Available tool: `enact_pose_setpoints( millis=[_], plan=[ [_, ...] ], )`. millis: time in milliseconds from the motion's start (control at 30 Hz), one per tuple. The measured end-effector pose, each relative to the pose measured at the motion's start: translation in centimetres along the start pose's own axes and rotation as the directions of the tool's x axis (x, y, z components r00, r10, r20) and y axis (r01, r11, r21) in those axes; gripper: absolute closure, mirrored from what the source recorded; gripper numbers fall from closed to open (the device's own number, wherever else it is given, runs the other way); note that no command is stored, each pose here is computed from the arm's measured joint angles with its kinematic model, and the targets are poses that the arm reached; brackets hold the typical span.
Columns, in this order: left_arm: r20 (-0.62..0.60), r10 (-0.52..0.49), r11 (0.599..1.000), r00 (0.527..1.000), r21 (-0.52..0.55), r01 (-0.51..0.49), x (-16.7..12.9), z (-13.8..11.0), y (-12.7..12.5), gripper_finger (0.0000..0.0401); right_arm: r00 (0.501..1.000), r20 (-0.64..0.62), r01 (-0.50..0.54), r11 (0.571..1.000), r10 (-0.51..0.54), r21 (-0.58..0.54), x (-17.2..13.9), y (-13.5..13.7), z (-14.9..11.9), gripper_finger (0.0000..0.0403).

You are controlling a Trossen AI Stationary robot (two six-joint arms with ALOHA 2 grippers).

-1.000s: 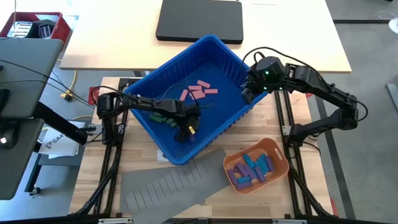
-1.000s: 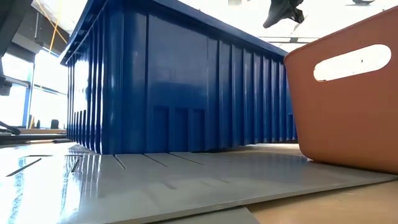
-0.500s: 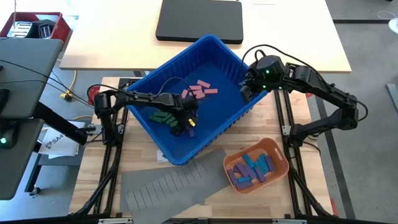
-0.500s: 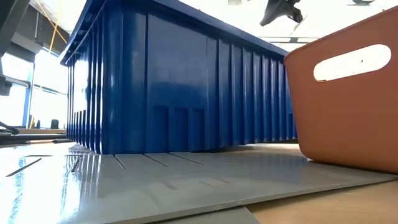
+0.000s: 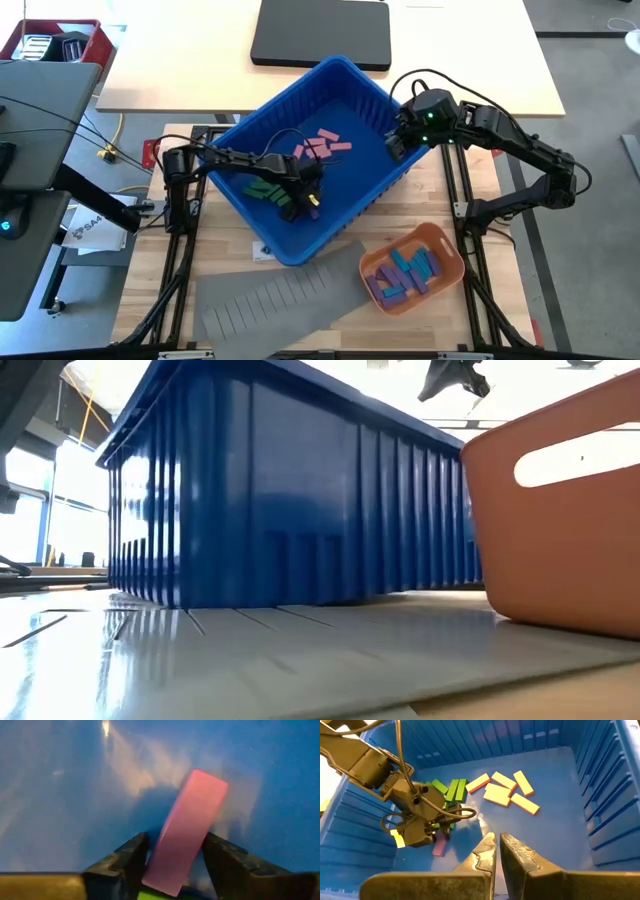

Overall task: Sort blocks
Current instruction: Put the purple block into the orange bin

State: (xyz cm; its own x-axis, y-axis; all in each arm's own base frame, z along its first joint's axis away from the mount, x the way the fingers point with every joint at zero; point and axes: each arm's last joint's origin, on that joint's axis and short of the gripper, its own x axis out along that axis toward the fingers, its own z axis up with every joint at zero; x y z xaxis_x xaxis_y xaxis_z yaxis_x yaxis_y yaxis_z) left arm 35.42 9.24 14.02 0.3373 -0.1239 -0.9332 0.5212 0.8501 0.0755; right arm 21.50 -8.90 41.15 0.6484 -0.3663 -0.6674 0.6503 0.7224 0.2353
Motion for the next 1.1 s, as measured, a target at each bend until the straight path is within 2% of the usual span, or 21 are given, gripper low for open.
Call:
enact_pose_setpoints(
  millis=[200, 333, 500, 667, 800, 933, 1000, 1100],
  plan=[
    [0.011, 0.014, 0.994, 1.0, -0.106, -0.013, -0.2, 0.2, 0.1, 0.0311, 1.0, 0.0, -0.005, 1.0, 0.005, 0.0, 0.0, 0.0, 0.0, 0.0384],
    [-0.021, -0.008, 0.989, 1.0, -0.145, 0.005, -1.1, 0.6, 0.4, 0.0311, 1.0, 0.015, -0.015, 1.0, 0.015, 0.0, -0.5, 0.1, 0.3, 0.0384],
    [0.004, 0.043, 0.972, 0.999, -0.231, -0.041, -3.9, 2.5, 2.3, 0.0311, 0.998, 0.059, -0.032, 0.999, 0.035, -0.044, -1.7, 0.3, 1.1, 0.0384],
    [0.049, 0.183, 0.916, 0.982, -0.372, -0.152, -8.3, 4.9, 4.9, 0.0311, 0.994, 0.098, -0.042, 0.99, 0.055, -0.132, -3.0, 0.5, 1.8, 0.0384],
    [0.156, 0.313, 0.86, 0.937, -0.466, -0.21, -13.0, 7.3, 6.7, 0.0311, 0.988, 0.123, -0.066, 0.97, 0.097, -0.235, -4.1, 0.7, 2.4, 0.0383],
    [0.283, 0.426, 0.812, 0.86, -0.538, -0.225, -18.1, 9.4, 7.8, 0.0311, 0.973, 0.121, -0.146, 0.931, 0.196, -0.336, -5.1, 1.1, 2.8, 0.0359],
    [0.359, 0.448, 0.815, 0.819, -0.54, -0.209, -20.5, 10.2, 8.0, 0.0311, 0.959, 0.121, -0.195, 0.905, 0.257, -0.377, -5.6, 1.3, 3.0, 0.0333],
    [0.488, 0.447, 0.847, 0.75, -0.501, -0.179, -23.7, 11.3, 7.9, 0.0311, 0.928, 0.146, -0.246, 0.858, 0.343, -0.452, -6.2, 1.7, 3.5, 0.0286]
  ],
)
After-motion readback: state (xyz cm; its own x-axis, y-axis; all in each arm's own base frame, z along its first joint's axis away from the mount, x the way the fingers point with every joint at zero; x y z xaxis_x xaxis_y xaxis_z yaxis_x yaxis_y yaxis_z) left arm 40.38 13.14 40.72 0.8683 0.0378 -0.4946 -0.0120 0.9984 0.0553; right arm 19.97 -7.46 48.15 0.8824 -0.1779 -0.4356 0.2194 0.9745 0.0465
